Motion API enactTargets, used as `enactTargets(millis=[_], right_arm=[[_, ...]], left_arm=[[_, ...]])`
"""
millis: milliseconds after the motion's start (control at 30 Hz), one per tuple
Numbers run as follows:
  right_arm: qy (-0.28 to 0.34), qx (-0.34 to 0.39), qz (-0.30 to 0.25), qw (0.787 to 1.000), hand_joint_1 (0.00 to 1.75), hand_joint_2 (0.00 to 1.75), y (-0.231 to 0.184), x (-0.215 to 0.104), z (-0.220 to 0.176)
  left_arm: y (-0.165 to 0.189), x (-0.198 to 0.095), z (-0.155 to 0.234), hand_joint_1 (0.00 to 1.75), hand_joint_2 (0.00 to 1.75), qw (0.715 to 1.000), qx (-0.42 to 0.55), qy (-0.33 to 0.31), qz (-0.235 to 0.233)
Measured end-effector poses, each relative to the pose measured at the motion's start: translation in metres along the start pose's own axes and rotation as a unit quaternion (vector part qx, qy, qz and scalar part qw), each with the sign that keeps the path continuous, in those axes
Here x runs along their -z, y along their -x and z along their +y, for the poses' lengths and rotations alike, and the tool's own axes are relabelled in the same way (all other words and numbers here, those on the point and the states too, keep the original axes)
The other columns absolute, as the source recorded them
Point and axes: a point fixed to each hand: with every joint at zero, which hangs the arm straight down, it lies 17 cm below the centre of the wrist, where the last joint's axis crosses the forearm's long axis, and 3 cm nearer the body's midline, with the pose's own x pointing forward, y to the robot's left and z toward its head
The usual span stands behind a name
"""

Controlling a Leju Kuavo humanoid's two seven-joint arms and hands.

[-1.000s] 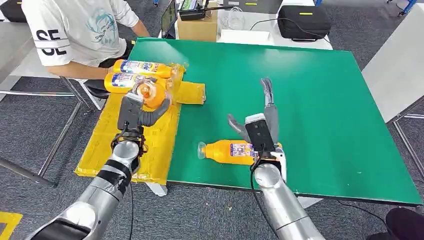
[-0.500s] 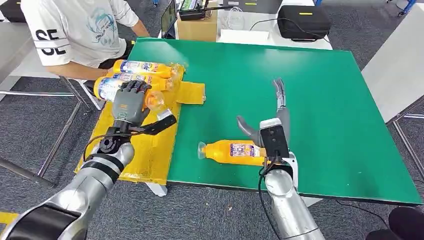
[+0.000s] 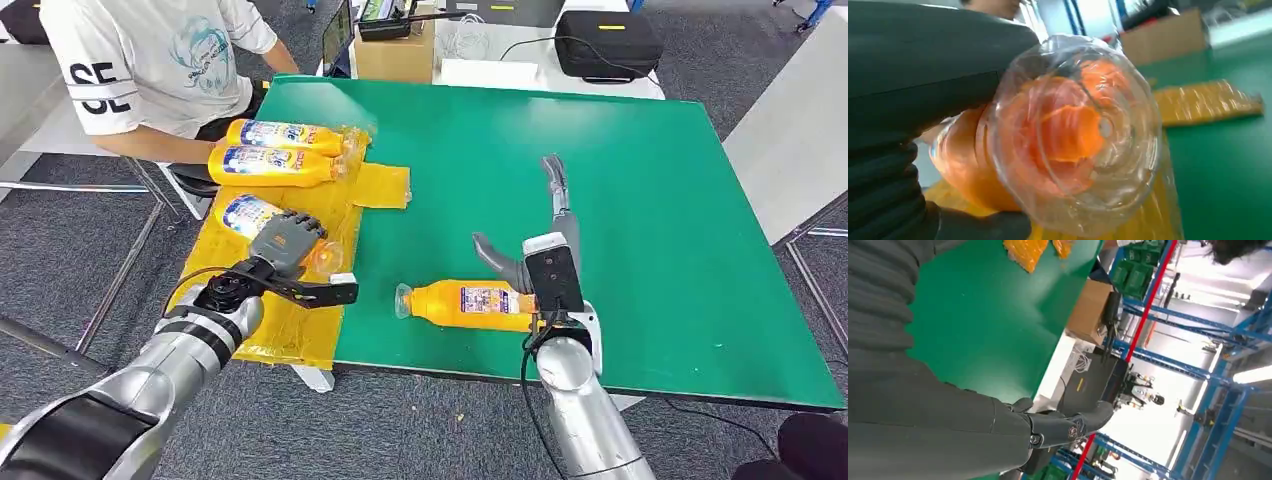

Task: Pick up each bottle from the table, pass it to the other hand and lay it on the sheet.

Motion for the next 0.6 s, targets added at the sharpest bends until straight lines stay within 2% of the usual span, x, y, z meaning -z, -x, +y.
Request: enactTargets(millis=[133,167,200,433,600], right_arm=[[-0.004,0.004,0.001,1.000,0.00,1.75,0.000,0.000,0.001],[-0.004,0.004,0.002,1.000,0.00,1.75,0.001,0.000,0.001],[-0.005,0.005,0.002,1.000,0.00,1.75,0.001,0.000,0.001],[-0.009,0.006,0.003,1.000,0.00,1.75,0.001,-0.001,0.002],[-0.015,0.005,0.008,1.000,0.00,1.75,0.004,-0.001,0.004]], left_arm=[[-0.006,-0.001,-0.009,1.75,1.75,0.999,-0.029,0.030,-0.021],[-0.006,-0.002,-0.011,0.23,1.75,0.999,-0.032,0.033,-0.022],[-0.006,-0.002,-0.011,0.00,1.75,0.999,-0.034,0.033,-0.021],[-0.008,-0.001,-0.008,0.00,1.75,0.998,-0.064,0.012,-0.009],[-0.014,0.000,0.005,0.00,1.75,0.993,-0.117,-0.029,-0.015]])
